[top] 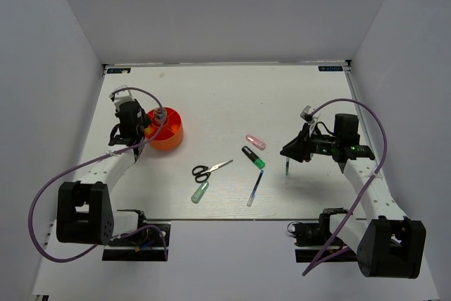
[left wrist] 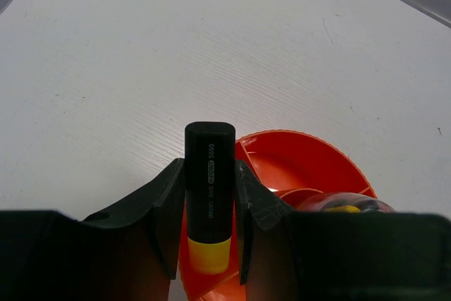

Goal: Sort the stationery into containers
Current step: Place the pen in the storage box.

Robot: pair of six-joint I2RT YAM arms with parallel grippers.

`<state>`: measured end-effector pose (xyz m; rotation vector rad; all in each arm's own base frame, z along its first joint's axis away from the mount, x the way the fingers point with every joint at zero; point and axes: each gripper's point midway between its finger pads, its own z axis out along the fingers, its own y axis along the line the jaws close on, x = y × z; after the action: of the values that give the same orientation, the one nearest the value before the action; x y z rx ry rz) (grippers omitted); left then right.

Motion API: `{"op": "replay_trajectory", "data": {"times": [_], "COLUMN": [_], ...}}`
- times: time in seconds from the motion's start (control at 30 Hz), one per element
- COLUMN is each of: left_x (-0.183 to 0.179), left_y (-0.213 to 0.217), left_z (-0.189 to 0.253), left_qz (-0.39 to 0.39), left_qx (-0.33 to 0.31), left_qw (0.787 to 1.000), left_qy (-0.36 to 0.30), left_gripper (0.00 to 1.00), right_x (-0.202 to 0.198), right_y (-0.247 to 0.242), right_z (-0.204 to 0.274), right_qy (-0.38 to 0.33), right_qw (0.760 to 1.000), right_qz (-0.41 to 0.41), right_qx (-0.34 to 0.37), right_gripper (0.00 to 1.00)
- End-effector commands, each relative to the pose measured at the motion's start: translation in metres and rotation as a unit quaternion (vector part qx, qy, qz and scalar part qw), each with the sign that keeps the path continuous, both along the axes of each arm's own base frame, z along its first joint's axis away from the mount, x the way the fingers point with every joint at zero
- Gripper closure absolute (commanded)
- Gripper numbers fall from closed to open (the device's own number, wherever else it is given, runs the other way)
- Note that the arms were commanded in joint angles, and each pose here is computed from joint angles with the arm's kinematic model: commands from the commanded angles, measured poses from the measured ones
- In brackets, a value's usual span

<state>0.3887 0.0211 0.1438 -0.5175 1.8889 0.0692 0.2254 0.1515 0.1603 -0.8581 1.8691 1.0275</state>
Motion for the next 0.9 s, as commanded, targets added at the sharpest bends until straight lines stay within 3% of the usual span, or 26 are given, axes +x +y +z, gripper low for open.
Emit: {"op": "replay_trajectory", "data": {"times": [0.0, 0.3, 0.57, 0.6, 0.63, 0.7, 0.73, 0.8, 0.87], "left_x": [-0.003, -0.009, -0.019, -0.023, -0.024, -0.034, -0.042, -0.058, -0.070], "left_y": [-0.008, -0.012, -0.008, -0.008, -0.010, -0.014, -0.019, -0.034, -0.060], "left_z": [0.013, 0.013, 0.033, 0.030, 0.046, 0.061, 0.072, 0.081, 0.075], "left_qz": [-0.010, -0.016, -0.013, -0.015, -0.019, -0.028, -0.039, -0.070, -0.131], "left_qx": [-0.007, -0.004, 0.002, 0.003, 0.000, -0.002, -0.007, -0.022, -0.047], "left_qw": [1.000, 1.000, 1.000, 1.000, 0.999, 0.999, 0.999, 0.997, 0.990], "left_qy": [-0.021, -0.016, -0.029, -0.017, -0.034, -0.027, -0.033, -0.022, 0.000], "left_gripper": [0.61, 0.38, 0.37, 0.40, 0.53, 0.66, 0.80, 0.84, 0.81], "right_x": [-0.001, -0.001, -0.003, -0.002, -0.001, 0.000, 0.002, 0.006, 0.009], "right_y": [0.002, 0.002, 0.003, 0.003, 0.002, 0.002, 0.001, -0.001, -0.002], "right_z": [0.005, 0.008, 0.009, 0.010, 0.010, 0.012, 0.010, 0.010, 0.009], "right_qy": [-0.016, -0.021, -0.020, -0.021, -0.021, -0.017, -0.016, -0.002, 0.007], "right_qw": [1.000, 1.000, 1.000, 1.000, 1.000, 1.000, 1.000, 1.000, 1.000], "right_qz": [0.010, 0.010, 0.012, 0.010, 0.008, 0.006, -0.001, -0.015, -0.020], "right_qx": [0.010, 0.012, 0.014, 0.014, 0.014, 0.015, 0.009, 0.006, 0.002], "right_gripper": [0.66, 0.64, 0.64, 0.64, 0.64, 0.64, 0.66, 0.70, 0.78]}}
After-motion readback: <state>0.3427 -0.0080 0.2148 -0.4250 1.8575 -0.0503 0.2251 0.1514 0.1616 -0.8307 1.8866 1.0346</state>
